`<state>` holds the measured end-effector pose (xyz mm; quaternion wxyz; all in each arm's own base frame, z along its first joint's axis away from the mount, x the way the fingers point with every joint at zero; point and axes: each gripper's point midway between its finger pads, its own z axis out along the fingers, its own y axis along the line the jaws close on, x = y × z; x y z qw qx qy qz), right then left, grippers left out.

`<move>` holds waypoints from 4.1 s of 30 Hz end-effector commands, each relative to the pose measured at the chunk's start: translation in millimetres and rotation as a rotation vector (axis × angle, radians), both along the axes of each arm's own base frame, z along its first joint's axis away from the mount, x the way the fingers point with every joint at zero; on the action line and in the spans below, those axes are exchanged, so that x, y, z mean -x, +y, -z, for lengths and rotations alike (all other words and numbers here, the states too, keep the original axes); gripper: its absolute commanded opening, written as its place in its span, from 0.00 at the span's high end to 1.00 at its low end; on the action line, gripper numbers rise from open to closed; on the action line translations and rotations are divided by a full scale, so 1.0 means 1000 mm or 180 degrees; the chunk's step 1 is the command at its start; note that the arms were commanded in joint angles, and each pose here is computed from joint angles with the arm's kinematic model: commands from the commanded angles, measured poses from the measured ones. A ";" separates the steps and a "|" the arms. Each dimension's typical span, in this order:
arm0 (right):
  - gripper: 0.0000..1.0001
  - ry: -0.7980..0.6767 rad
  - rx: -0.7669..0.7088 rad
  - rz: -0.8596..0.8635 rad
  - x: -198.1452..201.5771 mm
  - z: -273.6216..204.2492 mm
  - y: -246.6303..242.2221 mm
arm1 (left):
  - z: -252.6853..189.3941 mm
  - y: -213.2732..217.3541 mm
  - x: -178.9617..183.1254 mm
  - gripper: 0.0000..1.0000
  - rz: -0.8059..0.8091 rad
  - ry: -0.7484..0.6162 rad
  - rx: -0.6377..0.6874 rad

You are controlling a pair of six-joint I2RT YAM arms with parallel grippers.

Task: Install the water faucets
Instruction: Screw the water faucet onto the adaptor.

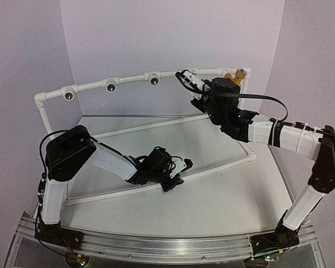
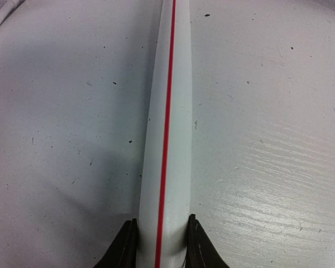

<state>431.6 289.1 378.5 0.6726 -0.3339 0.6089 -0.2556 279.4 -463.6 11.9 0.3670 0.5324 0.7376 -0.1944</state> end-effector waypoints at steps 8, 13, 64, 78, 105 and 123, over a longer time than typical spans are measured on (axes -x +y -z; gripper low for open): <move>1.00 0.0072 -0.0434 0.0167 -0.019 -0.012 -0.012 | 0.111 0.080 0.051 1.00 -0.0367 0.0843 -0.1126; 1.00 0.0070 -0.0533 0.0199 -0.020 -0.013 -0.014 | 0.111 0.080 0.052 1.00 -0.0350 0.0844 -0.1124; 1.00 0.0627 -0.2354 0.0210 -0.029 -0.011 -0.034 | 0.112 0.079 0.054 1.00 -0.0324 0.0850 -0.1126; 1.00 0.0751 -0.2947 0.0248 -0.033 -0.004 -0.029 | 0.112 0.078 0.054 1.00 -0.0324 0.0842 -0.1127; 1.00 0.0977 -0.3886 0.0278 -0.038 0.018 -0.020 | 0.113 0.078 0.055 1.00 -0.0319 0.0830 -0.1140; 1.00 0.1113 -0.4516 0.0241 -0.042 0.025 -0.015 | 0.115 0.078 0.056 1.00 -0.0298 0.0845 -0.1156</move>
